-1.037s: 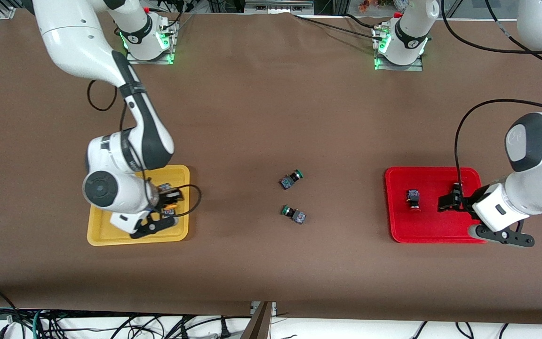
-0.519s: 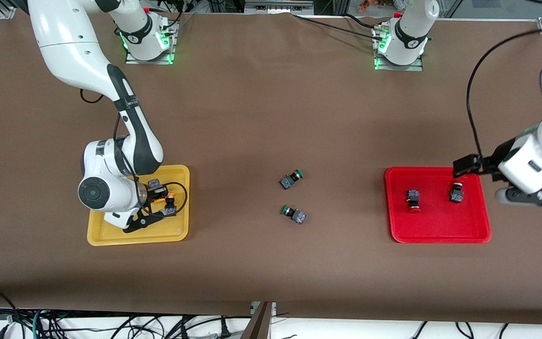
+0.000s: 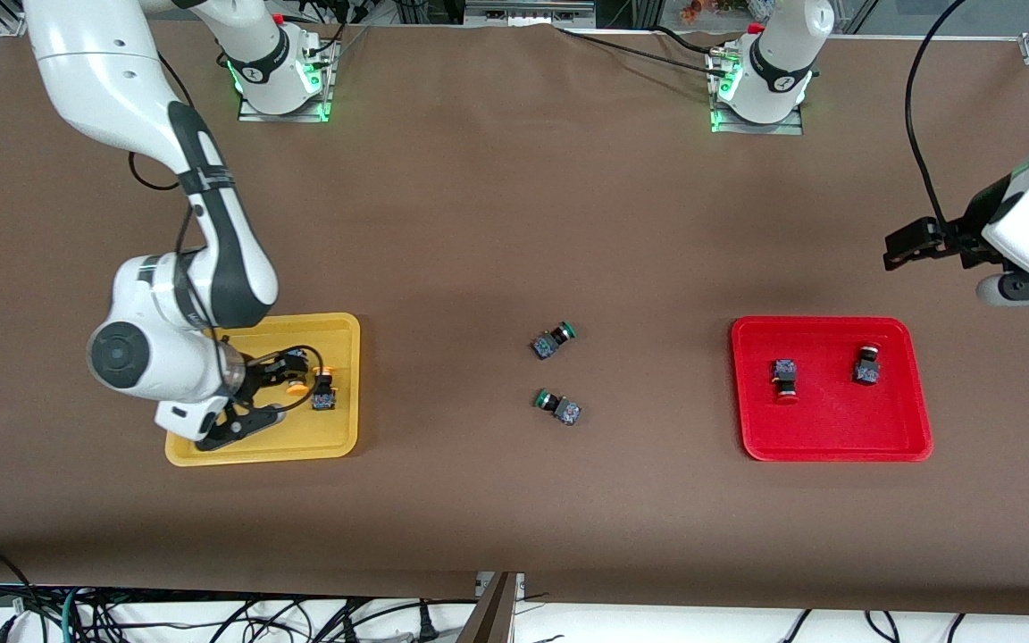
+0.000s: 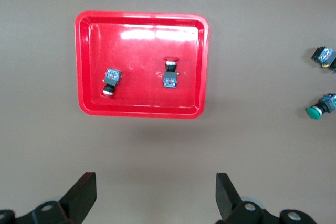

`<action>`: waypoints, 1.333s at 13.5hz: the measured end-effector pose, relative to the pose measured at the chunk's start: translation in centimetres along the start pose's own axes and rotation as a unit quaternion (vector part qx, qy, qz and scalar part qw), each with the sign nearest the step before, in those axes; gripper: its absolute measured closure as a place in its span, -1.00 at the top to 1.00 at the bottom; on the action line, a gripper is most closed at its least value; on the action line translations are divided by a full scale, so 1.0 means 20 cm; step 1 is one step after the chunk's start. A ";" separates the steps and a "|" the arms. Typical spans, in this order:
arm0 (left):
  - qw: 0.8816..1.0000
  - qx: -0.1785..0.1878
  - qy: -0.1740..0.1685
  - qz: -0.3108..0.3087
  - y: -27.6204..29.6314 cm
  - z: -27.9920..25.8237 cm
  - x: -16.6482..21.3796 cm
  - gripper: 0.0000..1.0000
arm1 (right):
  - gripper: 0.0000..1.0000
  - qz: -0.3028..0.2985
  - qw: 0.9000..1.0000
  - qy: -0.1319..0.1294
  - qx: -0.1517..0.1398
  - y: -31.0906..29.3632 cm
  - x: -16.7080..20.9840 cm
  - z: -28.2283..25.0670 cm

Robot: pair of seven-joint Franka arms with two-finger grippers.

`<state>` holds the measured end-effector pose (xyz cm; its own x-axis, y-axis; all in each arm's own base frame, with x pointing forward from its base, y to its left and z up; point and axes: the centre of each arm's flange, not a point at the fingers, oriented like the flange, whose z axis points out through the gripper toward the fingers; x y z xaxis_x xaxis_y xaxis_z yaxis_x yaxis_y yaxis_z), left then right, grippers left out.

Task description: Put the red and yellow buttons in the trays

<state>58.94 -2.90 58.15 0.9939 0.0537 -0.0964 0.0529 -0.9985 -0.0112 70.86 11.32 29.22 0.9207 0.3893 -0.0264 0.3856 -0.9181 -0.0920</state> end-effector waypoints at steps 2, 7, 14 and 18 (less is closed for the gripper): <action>1.000 0.000 -0.009 -0.006 -0.03 0.04 -0.01 1.00 | 1.00 0.009 1.000 0.013 0.006 -0.01 -0.01 -0.27; 1.000 -0.011 -0.016 -0.010 -0.04 0.08 0.02 1.00 | 1.00 0.078 0.997 0.006 0.021 -0.19 -0.27 -1.01; 1.000 -0.012 -0.013 -0.011 -0.04 0.07 0.03 1.00 | 1.00 0.148 0.989 -0.014 -0.017 -0.29 -0.73 -1.44; 1.000 -0.012 -0.015 -0.011 -0.04 0.09 0.04 1.00 | 1.00 0.148 0.988 -0.022 -0.041 -0.27 -0.76 -1.44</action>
<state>59.51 -2.07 56.36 0.9890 0.0749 -0.1272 0.0768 -0.9970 0.0099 56.55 8.23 58.70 0.9909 0.1050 -0.0841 0.1060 -0.9943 0.0081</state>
